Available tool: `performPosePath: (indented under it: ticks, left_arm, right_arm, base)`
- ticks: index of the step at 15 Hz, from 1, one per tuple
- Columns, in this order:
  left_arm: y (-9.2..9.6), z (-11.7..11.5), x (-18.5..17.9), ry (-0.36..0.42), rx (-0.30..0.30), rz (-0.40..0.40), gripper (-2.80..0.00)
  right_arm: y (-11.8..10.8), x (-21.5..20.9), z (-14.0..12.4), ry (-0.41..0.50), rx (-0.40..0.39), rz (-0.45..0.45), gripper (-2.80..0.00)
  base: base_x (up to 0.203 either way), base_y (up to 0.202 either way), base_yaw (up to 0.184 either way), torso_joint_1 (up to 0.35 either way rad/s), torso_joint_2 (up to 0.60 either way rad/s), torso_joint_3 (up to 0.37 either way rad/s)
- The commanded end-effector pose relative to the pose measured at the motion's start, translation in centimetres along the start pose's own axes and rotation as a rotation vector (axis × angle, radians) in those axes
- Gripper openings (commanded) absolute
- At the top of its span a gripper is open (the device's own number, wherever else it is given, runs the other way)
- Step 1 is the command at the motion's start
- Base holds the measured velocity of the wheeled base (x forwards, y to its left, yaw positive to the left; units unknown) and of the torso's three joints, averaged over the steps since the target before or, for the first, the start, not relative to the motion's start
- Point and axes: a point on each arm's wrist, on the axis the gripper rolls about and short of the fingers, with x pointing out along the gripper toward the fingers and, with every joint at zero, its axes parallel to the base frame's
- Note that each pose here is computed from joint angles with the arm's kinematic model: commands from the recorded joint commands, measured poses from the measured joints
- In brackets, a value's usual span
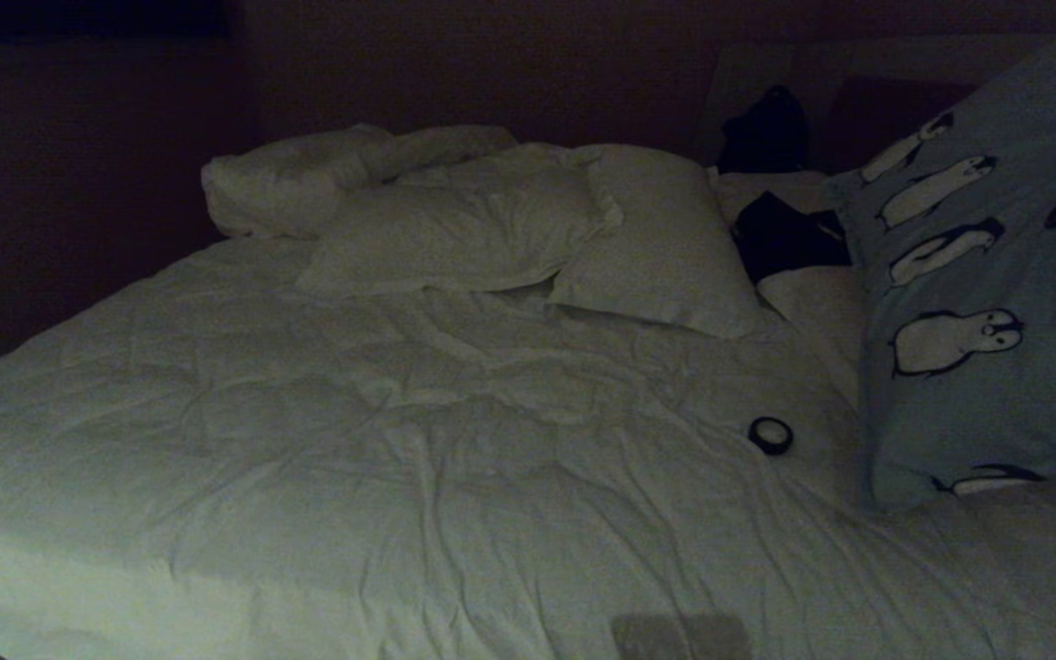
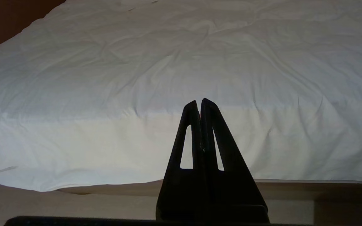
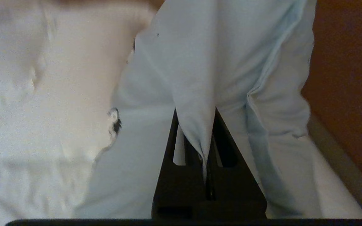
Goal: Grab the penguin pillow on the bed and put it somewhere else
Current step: Place the pillow at the bedside
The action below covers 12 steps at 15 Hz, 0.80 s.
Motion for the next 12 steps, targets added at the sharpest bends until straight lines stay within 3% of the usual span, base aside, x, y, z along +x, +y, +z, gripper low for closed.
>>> performPosePath:
  ticks: [1,3,6,12]
  left_arm:
    - [0.0,-0.1,0.0,0.001,0.0,-0.001,-2.8]
    - [0.0,-0.1,0.0,0.001,0.0,0.0,-2.8]
    - [0.0,0.0,0.0,0.0,0.001,0.001,-2.8]
    - [0.0,-0.1,0.0,0.001,0.0,0.001,-2.8]
  right_arm:
    - [-0.3,0.9,-6.0,0.469,0.016,0.06,-2.8]
    - [-0.4,1.3,-6.8,0.495,-0.056,0.08,-2.8]
    - [-1.9,1.9,-8.0,0.514,-0.07,0.055,-2.8]
    - [-5.4,2.5,-8.8,0.458,-0.097,-0.021,-2.8]
  base:
    - [0.0,0.0,0.0,0.0,0.0,0.0]
    - [0.0,0.0,0.0,0.0,0.0,0.0]
    - [0.0,0.0,0.0,0.0,0.0,0.0]
    - [0.0,0.0,0.0,0.0,0.0,0.0]
